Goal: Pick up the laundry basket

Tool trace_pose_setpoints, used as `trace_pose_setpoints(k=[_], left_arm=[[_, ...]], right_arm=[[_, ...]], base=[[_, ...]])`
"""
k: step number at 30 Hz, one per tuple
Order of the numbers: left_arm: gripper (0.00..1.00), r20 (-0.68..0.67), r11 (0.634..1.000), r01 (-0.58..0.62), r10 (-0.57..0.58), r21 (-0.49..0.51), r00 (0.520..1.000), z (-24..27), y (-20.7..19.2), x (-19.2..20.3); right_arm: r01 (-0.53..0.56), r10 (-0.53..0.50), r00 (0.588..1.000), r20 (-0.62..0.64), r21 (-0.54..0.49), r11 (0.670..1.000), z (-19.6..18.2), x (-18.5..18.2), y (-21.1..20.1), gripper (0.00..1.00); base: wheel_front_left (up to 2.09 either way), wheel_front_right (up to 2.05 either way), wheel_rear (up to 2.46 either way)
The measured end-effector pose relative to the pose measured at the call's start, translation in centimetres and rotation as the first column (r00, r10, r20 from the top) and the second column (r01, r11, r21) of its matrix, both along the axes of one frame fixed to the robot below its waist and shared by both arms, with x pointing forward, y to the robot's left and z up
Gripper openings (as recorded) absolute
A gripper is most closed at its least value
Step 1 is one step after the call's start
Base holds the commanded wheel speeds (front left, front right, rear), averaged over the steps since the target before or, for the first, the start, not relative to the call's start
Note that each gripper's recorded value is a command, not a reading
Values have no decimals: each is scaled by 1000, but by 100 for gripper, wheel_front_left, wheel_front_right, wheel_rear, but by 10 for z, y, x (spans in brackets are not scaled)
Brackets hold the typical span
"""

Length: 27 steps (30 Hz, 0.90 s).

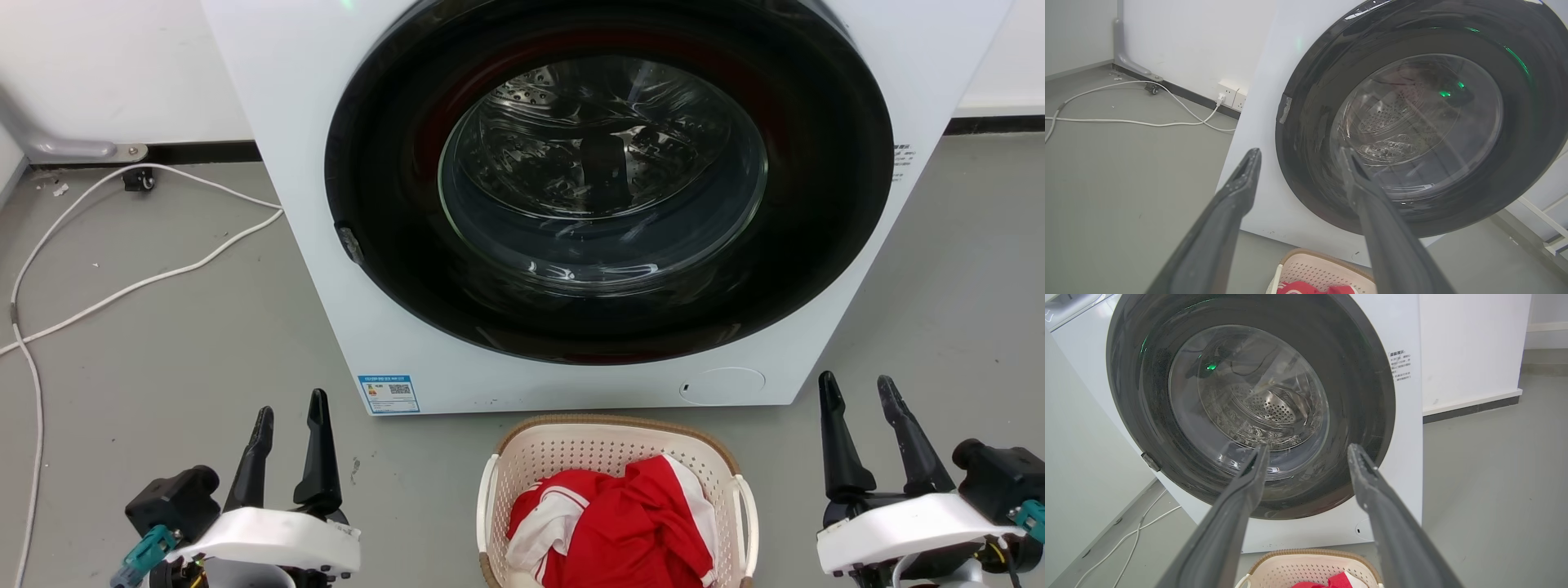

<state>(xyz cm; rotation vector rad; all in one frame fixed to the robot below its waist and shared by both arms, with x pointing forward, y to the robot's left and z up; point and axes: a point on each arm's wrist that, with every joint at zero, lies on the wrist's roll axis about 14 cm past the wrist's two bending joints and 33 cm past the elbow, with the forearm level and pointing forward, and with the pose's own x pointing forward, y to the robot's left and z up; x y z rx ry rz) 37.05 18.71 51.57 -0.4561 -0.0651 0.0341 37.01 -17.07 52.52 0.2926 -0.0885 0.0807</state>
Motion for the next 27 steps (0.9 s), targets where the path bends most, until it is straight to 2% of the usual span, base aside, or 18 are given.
trace_pose_setpoints(k=[17, 27], left_arm=[[100, 13, 988, 7, -9, 155, 1000, 0, -5, -2], [100, 21, 972, 8, -13, 234, 1000, -1, -8, -4]], right_arm=[[-10, 15, 999, 30, -179, 984, 1, -3, 5, 100], [-8, 21, 999, 50, -246, 969, 3, -4, 6, 100]], base=[[0, 0, 0], [0, 0, 0]])
